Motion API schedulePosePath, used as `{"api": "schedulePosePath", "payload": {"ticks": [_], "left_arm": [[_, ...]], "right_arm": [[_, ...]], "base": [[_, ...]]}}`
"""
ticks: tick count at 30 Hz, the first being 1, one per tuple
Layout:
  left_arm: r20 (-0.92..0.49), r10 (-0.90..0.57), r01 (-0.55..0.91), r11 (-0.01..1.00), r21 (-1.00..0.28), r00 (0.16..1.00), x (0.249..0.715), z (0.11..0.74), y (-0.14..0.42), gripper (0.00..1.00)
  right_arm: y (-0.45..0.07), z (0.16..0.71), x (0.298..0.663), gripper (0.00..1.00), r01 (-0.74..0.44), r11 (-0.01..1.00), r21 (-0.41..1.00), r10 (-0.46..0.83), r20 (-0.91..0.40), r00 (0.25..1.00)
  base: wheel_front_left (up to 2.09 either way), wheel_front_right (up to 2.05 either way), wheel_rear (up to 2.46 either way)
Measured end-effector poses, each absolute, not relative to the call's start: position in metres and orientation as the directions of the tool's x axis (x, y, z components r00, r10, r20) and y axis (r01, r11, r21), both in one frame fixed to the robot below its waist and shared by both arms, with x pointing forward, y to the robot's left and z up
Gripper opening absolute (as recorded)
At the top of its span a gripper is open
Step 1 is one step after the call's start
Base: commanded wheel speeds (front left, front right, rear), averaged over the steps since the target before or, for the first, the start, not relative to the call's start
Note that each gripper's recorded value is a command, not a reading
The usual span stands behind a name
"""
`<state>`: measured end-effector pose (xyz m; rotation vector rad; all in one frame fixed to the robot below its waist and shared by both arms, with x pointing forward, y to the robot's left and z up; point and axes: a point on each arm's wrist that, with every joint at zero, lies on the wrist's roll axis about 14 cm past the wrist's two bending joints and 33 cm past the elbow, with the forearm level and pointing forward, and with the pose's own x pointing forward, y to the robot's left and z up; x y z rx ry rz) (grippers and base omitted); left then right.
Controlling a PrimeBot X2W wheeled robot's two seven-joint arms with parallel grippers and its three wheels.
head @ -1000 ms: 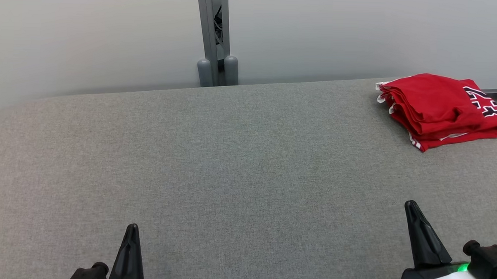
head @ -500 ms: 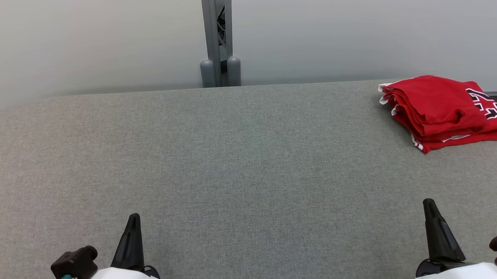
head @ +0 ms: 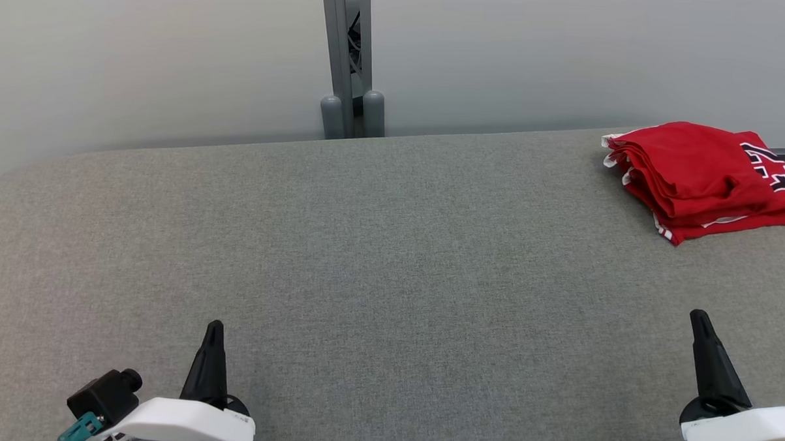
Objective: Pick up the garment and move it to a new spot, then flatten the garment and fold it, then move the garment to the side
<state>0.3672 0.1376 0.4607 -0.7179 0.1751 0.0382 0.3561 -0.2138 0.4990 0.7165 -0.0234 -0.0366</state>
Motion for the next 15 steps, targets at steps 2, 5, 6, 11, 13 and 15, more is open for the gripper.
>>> {"api": "schedulePosePath", "payload": {"ticks": [2, 5, 6, 11, 13, 15], "left_arm": [[-0.175, -0.029, -0.097, 0.737, -0.669, 0.984, 0.368, 0.461, 0.137, 0.0], [-0.174, -0.038, -0.096, 0.708, -0.7, 0.984, 0.371, 0.462, 0.137, 0.0], [-0.172, -0.04, -0.095, 0.699, -0.709, 0.984, 0.372, 0.462, 0.137, 0.0], [-0.173, -0.05, -0.099, 0.652, -0.751, 0.984, 0.375, 0.463, 0.136, 0.0], [-0.174, -0.053, -0.102, 0.634, -0.767, 0.983, 0.377, 0.464, 0.136, 0.0], [-0.169, -0.059, -0.098, 0.614, -0.784, 0.984, 0.379, 0.465, 0.136, 0.0]], "right_arm": [[-0.216, 0.5, 0.357, 0.0, 0.029, 0.735, 0.677, -0.048, 0.009, 0.999], [-0.218, 0.499, 0.357, 0.0, 0.038, 0.707, 0.707, -0.055, 0.002, 0.998], [-0.219, 0.498, 0.357, 0.0, 0.04, 0.698, 0.715, -0.055, -0.002, 0.998], [-0.222, 0.499, 0.36, 0.0, 0.045, 0.652, 0.757, -0.064, -0.004, 0.998], [-0.224, 0.498, 0.36, 0.0, 0.05, 0.633, 0.772, -0.069, -0.009, 0.998], [-0.225, 0.497, 0.36, 0.0, 0.055, 0.613, 0.788, -0.072, -0.013, 0.997]], "base": [[0.0, 0.0, 0.0], [0.0, 0.0, 0.0], [0.0, 0.0, 0.0], [0.0, 0.0, 0.0], [0.0, 0.0, 0.0], [0.0, 0.0, 0.0]]}}
